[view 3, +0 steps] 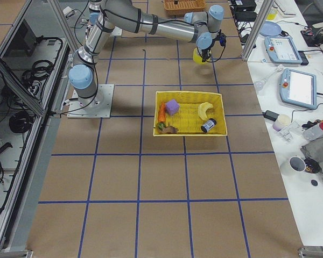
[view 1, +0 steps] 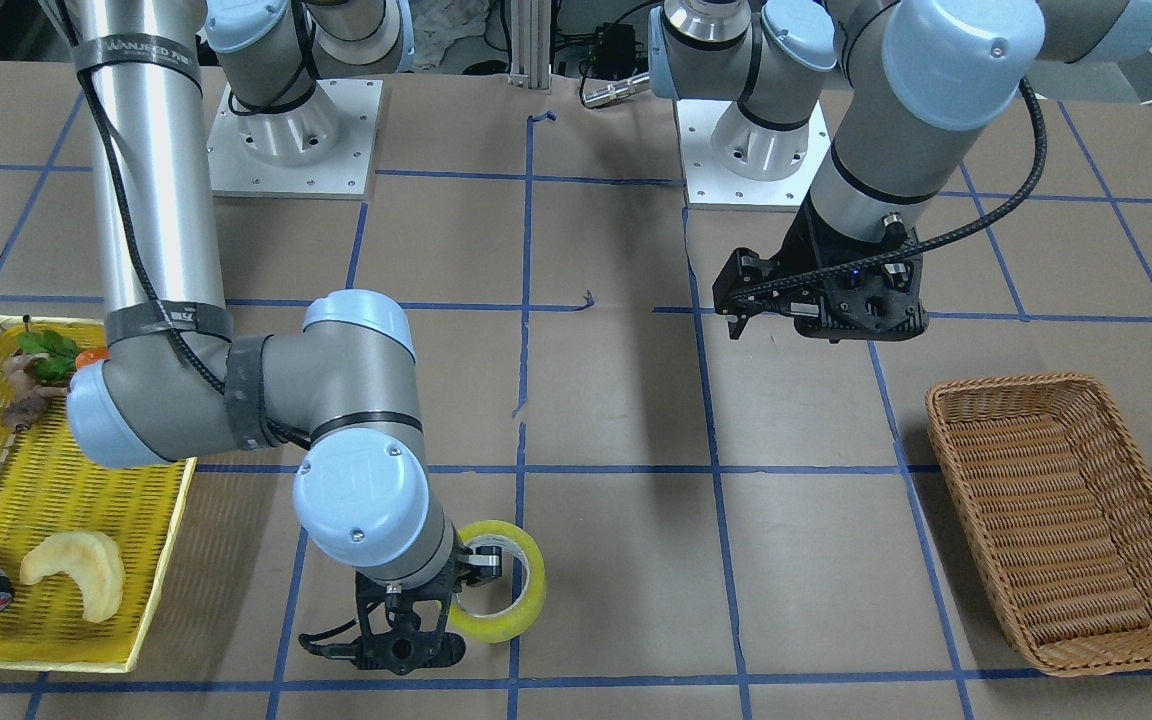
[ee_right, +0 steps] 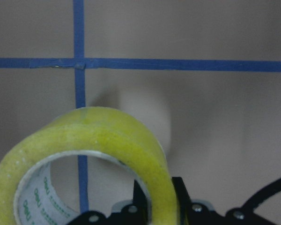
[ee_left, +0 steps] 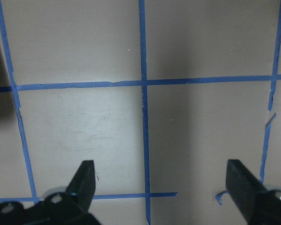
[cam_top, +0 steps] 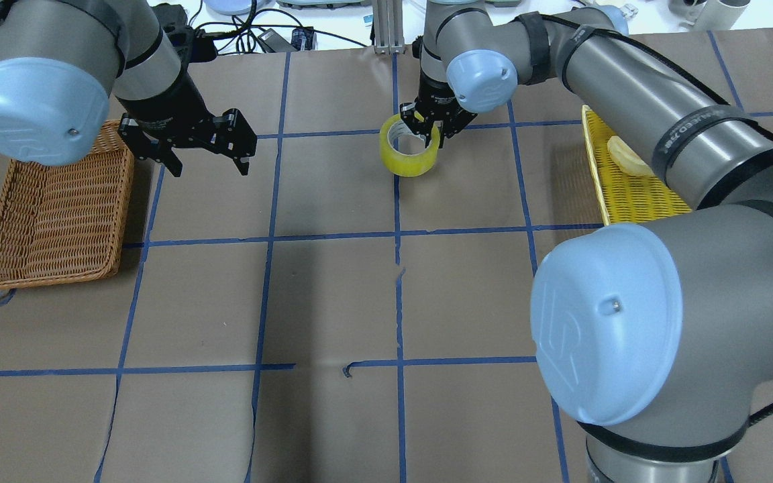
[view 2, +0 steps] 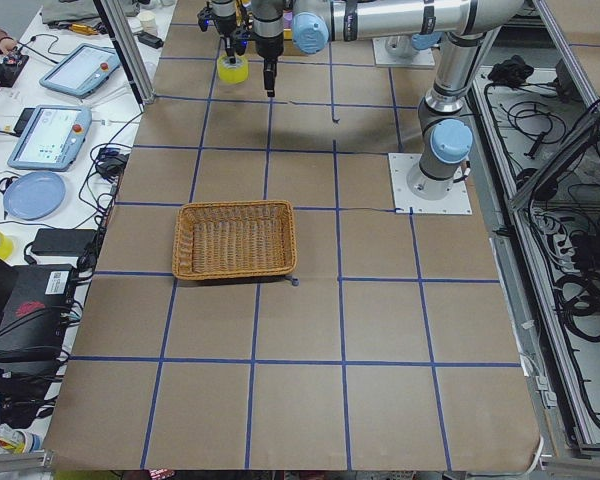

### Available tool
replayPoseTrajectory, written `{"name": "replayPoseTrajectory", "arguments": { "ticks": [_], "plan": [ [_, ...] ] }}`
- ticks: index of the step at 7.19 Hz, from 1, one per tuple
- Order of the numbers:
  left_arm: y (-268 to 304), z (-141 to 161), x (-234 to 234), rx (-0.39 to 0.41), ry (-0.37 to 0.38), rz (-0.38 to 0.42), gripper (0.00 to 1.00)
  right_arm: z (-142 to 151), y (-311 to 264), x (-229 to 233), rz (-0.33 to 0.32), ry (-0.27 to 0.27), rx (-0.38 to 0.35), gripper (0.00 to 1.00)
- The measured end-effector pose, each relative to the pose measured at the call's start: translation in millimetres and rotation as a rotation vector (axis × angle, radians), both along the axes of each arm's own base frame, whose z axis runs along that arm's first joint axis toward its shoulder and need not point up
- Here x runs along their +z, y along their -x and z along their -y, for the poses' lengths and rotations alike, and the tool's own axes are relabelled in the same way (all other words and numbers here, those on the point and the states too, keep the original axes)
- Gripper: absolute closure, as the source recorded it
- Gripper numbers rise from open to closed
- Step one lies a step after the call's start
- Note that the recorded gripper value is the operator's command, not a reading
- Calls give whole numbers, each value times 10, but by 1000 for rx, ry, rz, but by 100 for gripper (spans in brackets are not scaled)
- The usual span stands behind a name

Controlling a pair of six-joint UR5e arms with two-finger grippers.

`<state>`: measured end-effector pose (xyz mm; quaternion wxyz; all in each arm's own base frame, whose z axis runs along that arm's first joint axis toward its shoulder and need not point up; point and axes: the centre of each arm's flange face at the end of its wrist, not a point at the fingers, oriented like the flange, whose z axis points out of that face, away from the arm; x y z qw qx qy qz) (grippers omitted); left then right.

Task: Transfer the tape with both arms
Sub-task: 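Lift the tape roll and carry it to the table center with the right gripper, then release the tape roll on the table and raise the right gripper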

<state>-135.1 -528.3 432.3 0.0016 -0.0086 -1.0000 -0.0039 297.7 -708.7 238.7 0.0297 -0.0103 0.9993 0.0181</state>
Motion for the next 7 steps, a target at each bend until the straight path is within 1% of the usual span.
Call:
{"name": "replayPoseTrajectory", "arguments": {
  "ticks": [1, 2, 3, 4, 5, 6, 7],
  "plan": [
    [-4, 0, -2, 0, 0, 1, 0, -25, -148, -134, 2, -13, -2, 33],
    [-8, 1, -3, 0, -1, 1, 0, -40, -230, -236, 0, -20, -3, 24],
    [-10, 2, -3, 1, -1, 0, 0, -51, -275, -295, -3, -25, -4, 13],
    [-12, 2, -4, 1, -1, 0, 0, -60, -297, -287, -3, -23, -6, 5],
    [-15, 3, -2, 1, 0, 1, 0, -69, -302, -195, 2, -12, -6, 3],
    [-15, 13, 7, 4, 2, 2, 0, -98, -295, 29, 10, 12, -6, 0],
    [0, 55, 36, 13, 24, -3, 0, -172, -274, 328, 17, 40, -3, 0]
  ]
}}
